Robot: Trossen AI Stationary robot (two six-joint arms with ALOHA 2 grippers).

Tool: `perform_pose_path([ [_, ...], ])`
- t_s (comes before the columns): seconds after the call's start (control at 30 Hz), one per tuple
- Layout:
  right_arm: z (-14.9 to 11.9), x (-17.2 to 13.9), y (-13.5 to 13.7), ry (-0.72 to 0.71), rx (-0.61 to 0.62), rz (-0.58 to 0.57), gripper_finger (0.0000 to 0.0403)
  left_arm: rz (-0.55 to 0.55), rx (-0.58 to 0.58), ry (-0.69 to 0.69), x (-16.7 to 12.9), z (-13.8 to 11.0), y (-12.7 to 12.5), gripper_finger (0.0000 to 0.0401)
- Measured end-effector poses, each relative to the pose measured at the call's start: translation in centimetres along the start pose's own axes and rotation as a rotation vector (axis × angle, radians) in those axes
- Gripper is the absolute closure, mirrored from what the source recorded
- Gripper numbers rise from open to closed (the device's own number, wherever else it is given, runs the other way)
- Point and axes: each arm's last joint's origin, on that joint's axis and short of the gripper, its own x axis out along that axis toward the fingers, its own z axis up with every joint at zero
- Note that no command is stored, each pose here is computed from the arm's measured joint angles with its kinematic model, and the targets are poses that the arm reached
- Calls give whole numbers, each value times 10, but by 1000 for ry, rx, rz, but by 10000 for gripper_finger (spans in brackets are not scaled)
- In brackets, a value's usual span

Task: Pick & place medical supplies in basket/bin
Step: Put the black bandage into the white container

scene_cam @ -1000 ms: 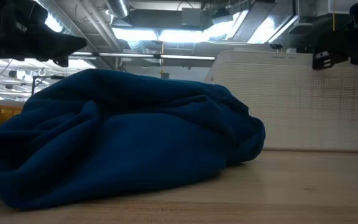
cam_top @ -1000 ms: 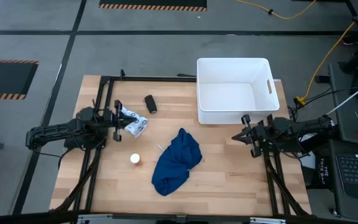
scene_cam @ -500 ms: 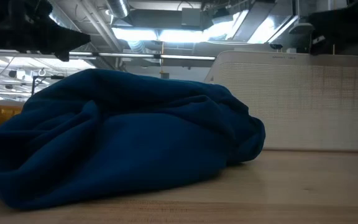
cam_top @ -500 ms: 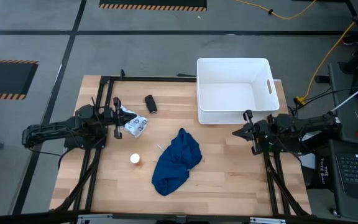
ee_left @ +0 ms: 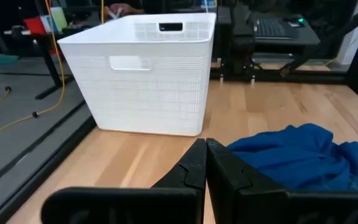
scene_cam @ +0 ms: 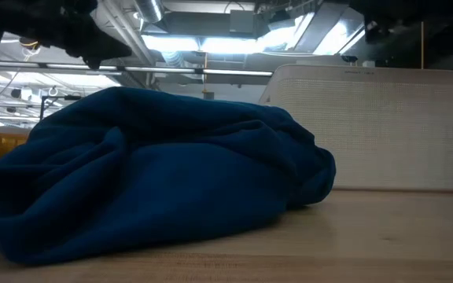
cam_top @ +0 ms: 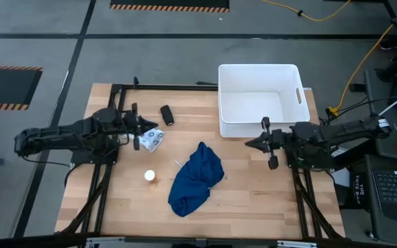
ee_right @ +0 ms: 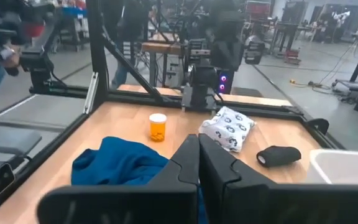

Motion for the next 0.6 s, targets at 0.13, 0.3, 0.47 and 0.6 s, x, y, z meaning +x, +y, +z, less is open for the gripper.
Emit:
perform_pose_path([
  [0.13,10,10,0,54,-29,4,400,-1,-7,22,5,8,0,398],
  [0.3,22,19,1,73,-50,6,396,-1,-7,66,12,8,0,398],
  [0.47,37,19,0,43,-111,5,395,-2,-3,91,16,6,0,398],
  [0.6,45,18,-1,19,-110,2,395,-21,65,98,19,5,0,398],
])
